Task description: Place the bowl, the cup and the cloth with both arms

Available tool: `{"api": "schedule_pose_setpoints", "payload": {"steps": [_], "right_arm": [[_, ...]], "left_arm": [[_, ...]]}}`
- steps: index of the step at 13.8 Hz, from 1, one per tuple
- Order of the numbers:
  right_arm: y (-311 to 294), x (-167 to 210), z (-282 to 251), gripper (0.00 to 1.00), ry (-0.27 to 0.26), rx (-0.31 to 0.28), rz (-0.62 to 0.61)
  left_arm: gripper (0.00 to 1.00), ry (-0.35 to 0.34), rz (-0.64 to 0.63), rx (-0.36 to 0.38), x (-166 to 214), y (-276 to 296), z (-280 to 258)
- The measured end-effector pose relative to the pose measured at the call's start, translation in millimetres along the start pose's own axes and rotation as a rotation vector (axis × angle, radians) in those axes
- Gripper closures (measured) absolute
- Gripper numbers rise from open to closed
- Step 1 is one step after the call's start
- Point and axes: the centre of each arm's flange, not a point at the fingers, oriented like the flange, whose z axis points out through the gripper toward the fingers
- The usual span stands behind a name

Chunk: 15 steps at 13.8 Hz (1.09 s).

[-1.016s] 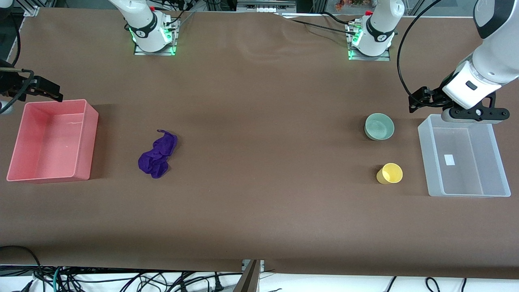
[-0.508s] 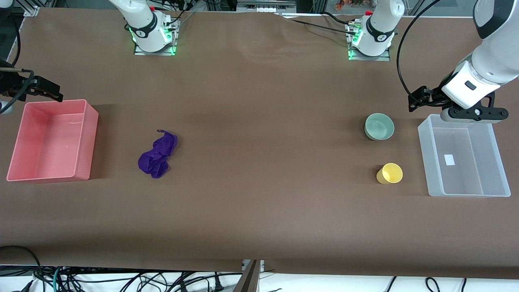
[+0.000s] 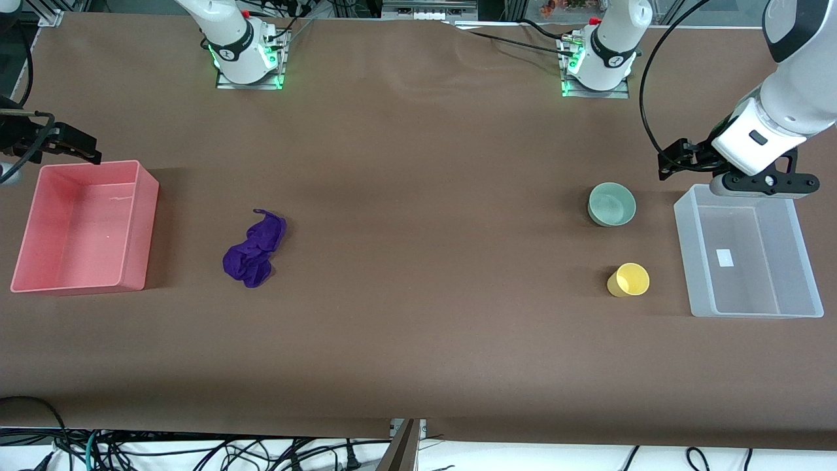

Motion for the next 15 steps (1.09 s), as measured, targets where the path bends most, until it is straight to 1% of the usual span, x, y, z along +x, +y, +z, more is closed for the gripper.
{"api": "schedule_pose_setpoints", "payload": {"steps": [5, 8, 10, 12, 15], "right_arm": [[0, 0, 0, 0.00, 0.001, 0.001, 0.001], [-2, 1, 0, 0.00, 0.005, 0.025, 0.000], [-4, 4, 5, 0.00, -0.006, 0.033, -0.002], [-5, 11, 22, 0.00, -0.032, 0.034, -0.005], [-11, 25, 62, 0.00, -0.049, 0.035, -0.014]], "left_arm": [[0.00, 0.000, 0.000, 0.000, 0, 0, 0], [0.00, 0.000, 0.000, 0.000, 0, 0, 0], [0.00, -0.001, 0.000, 0.000, 0, 0, 0], [0.00, -0.001, 0.000, 0.000, 0, 0, 0], [0.00, -0.002, 0.000, 0.000, 0, 0, 0]]}}
